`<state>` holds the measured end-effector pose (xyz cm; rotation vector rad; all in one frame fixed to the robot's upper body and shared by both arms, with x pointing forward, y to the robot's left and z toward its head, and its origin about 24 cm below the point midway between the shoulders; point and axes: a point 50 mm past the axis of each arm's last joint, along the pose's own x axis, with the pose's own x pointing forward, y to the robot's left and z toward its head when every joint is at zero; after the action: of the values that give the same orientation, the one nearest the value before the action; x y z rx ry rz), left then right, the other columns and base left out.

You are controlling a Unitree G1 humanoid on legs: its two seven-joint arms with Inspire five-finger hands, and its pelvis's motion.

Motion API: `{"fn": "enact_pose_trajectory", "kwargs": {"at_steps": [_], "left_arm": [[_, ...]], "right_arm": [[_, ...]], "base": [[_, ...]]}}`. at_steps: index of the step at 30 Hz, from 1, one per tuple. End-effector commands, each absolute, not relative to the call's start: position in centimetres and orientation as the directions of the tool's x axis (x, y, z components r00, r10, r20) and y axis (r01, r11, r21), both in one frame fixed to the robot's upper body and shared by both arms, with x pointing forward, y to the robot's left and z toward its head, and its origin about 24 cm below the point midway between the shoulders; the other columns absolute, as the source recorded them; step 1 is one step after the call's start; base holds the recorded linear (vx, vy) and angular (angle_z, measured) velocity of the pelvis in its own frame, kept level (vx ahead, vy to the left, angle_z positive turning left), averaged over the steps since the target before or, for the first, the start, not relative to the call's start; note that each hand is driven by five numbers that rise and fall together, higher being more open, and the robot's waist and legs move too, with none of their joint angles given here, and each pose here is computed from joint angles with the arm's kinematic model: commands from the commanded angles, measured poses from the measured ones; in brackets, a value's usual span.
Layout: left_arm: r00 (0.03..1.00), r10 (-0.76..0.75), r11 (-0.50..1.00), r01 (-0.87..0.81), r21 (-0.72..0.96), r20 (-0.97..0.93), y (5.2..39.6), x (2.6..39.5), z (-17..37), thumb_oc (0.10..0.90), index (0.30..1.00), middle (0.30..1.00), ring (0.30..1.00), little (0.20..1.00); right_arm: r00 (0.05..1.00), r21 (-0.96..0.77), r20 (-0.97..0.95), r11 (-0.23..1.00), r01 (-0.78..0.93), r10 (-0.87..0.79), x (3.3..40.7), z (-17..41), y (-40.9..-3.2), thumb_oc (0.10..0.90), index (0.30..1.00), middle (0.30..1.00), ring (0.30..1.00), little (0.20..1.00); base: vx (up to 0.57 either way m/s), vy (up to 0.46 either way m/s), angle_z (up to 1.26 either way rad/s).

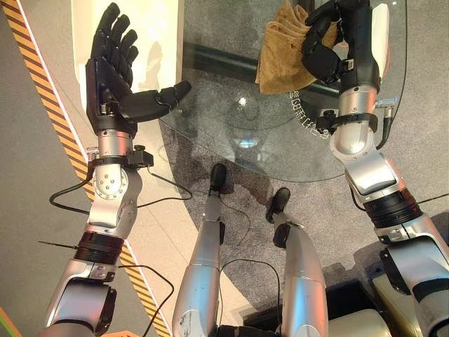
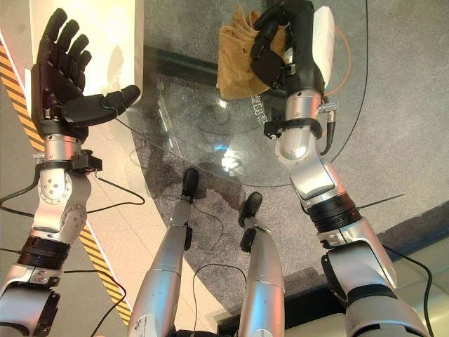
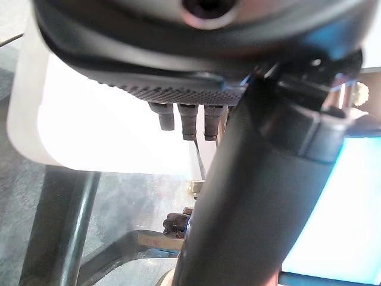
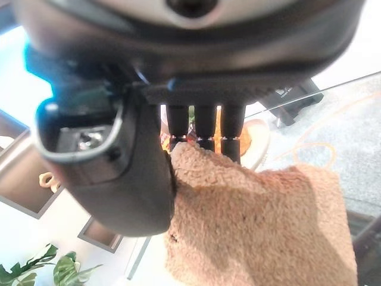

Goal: Wipe the table with a cloth and put it in the basket.

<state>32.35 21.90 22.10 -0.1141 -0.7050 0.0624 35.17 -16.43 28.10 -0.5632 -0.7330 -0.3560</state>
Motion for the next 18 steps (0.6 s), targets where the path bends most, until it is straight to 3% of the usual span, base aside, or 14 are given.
{"fn": "enact_pose_trajectory", "kwargs": {"at_steps": [1, 18], "left_arm": [[0.612, -0.012, 0.991, 0.110, -0.071, 0.791, 20.4, 30.7, 26.3, 0.800, 0.900, 0.900, 0.900, 0.900], [0.613, -0.077, 0.966, 0.241, -0.093, 0.786, 17.6, 31.7, 26.8, 0.800, 0.900, 0.900, 0.900, 0.900]], "right_arm": [[0.239, -0.103, 0.971, 0.875, 0.472, -0.015, 28.3, 37.1, -14.7, 0.100, 0.300, 0.300, 0.300, 0.200], [0.115, -0.051, 0.993, 0.926, 0.374, 0.008, 25.6, 39.2, -13.3, 0.100, 0.300, 0.300, 0.300, 0.200]], "base": [[0.00, 0.000, 0.00], [0.00, 0.000, 0.00]]}}
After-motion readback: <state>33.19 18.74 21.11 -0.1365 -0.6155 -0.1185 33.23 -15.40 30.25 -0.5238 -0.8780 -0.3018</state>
